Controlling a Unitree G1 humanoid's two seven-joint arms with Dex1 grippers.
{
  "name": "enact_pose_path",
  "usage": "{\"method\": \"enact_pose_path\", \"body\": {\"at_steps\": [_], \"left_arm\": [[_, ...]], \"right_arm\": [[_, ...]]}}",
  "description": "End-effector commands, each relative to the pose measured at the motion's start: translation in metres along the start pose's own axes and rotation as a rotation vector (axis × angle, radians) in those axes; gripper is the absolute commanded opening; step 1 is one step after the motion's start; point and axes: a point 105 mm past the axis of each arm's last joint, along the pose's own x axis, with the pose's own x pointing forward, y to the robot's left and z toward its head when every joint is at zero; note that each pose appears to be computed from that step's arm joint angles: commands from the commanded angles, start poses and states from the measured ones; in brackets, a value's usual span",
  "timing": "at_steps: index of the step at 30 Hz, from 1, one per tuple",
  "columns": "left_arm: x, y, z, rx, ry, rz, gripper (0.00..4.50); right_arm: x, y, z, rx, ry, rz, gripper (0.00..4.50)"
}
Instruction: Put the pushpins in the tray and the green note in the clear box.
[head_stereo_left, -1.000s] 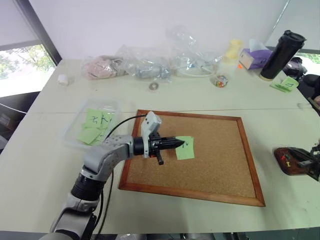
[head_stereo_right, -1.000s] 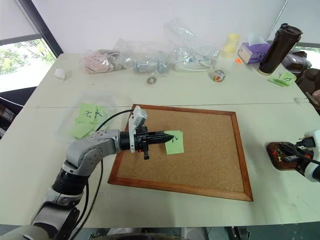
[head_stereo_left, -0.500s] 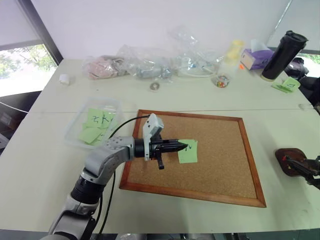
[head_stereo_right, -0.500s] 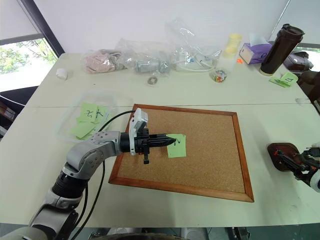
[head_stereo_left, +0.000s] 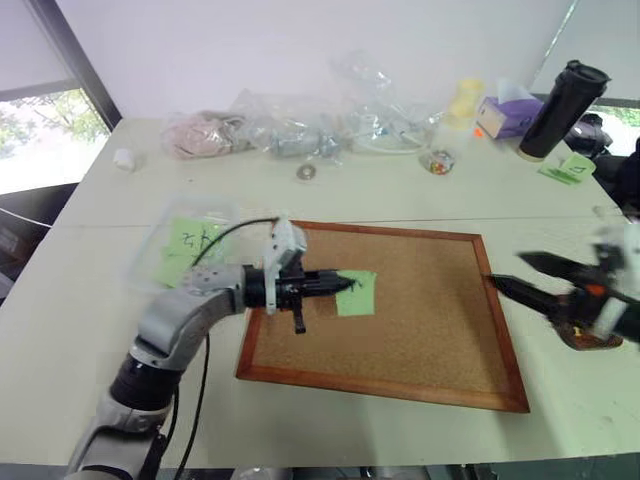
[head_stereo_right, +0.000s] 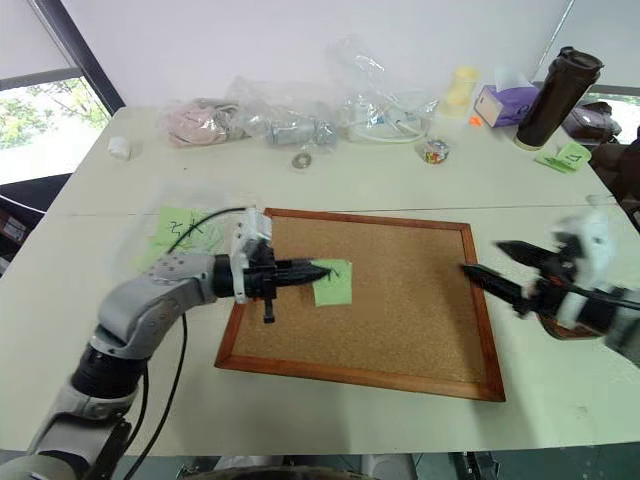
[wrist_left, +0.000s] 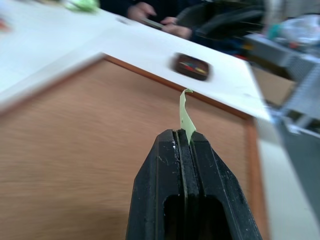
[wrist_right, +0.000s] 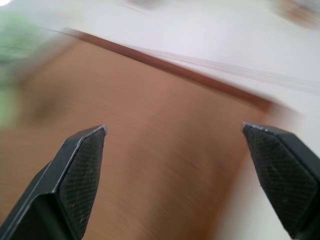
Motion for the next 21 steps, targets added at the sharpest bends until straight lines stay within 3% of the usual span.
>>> {"method": "enact_pose_path", "body": {"at_steps": [1,6,10,15,20,21], "left_arm": [[-0.025,0.015,0.034,0.077,-0.066,0.166,0.0],[-0.066,0.037,0.057,0.118,-0.086,0.421,0.0],[-0.132,0.064,0.061,0.119,-0.064,0.75,0.0],[-0.173,0.084,0.045,0.103,0.038,0.955,0.0],[-0.181,0.087,0.019,0.047,0.118,0.98,0.0],[-0.182,0.087,0.012,0.035,0.137,0.98,0.33]], "right_arm": [[0.027,0.04,0.011,-0.039,-0.003,0.207,4.46],[0.051,0.065,0.008,-0.09,0.048,0.362,4.46],[0.066,0.065,0.001,-0.166,0.102,0.432,4.46],[0.075,0.063,-0.002,-0.203,0.111,0.469,4.46],[0.079,0.059,-0.003,-0.23,0.112,0.467,4.46],[0.08,0.058,-0.003,-0.236,0.113,0.464,4.5]]}}
